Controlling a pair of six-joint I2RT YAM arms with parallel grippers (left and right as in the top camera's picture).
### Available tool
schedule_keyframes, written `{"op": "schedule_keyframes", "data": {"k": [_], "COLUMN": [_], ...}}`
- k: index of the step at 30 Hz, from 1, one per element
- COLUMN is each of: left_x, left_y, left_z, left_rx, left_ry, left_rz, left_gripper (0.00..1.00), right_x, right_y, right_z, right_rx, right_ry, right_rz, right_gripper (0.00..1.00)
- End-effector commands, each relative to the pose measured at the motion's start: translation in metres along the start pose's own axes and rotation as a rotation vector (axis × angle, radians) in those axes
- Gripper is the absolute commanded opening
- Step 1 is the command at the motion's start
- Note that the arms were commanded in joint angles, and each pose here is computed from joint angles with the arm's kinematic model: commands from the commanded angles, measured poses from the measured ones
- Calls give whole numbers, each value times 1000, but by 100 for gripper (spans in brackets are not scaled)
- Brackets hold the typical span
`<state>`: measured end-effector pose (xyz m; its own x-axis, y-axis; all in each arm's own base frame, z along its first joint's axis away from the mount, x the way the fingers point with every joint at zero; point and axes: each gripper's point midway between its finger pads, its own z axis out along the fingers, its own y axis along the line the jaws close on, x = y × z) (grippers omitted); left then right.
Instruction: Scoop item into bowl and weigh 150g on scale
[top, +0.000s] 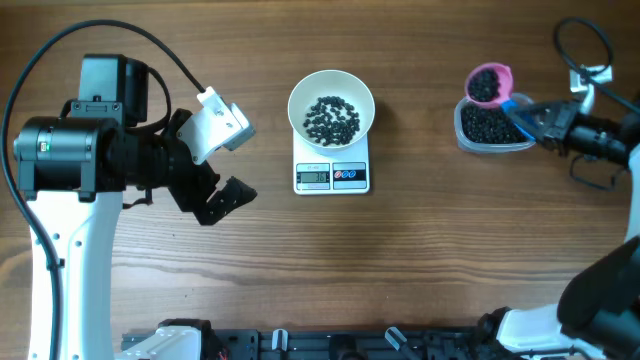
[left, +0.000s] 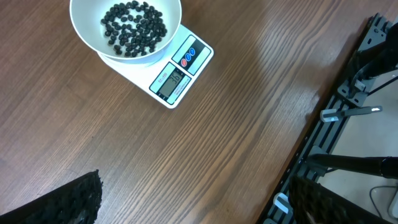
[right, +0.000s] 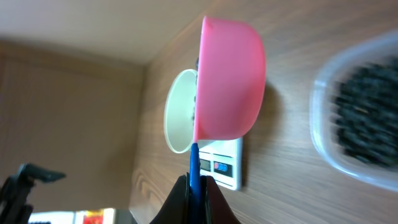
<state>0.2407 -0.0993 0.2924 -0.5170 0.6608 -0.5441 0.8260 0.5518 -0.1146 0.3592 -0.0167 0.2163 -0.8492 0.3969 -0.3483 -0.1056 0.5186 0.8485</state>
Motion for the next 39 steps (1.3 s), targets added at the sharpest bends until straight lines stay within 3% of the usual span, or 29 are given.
{"op": "schedule_keyframes", "data": {"k": [1, 12, 27, 39], "left_x": [-1, -1, -1, -1], "left_y": [0, 0, 0, 0], "left_z": [-5, -5, -5, -5], "left_rx": [-18, -18, -18, -18], "left_ry": [-10, -10, -10, -10], "left_rz": [16, 16, 16, 16], "left_gripper": [100, 100, 100, 100], "right_x": [6, 30, 63, 54], "right_y": [48, 122, 113, 101], "right_z": [13, 77, 130, 134], "right_rx": [-85, -183, 29, 132], "right_ry": [22, 148, 221, 191], "right_rz": [-9, -177, -521, -646], "right_gripper": [4, 4, 4, 4]}}
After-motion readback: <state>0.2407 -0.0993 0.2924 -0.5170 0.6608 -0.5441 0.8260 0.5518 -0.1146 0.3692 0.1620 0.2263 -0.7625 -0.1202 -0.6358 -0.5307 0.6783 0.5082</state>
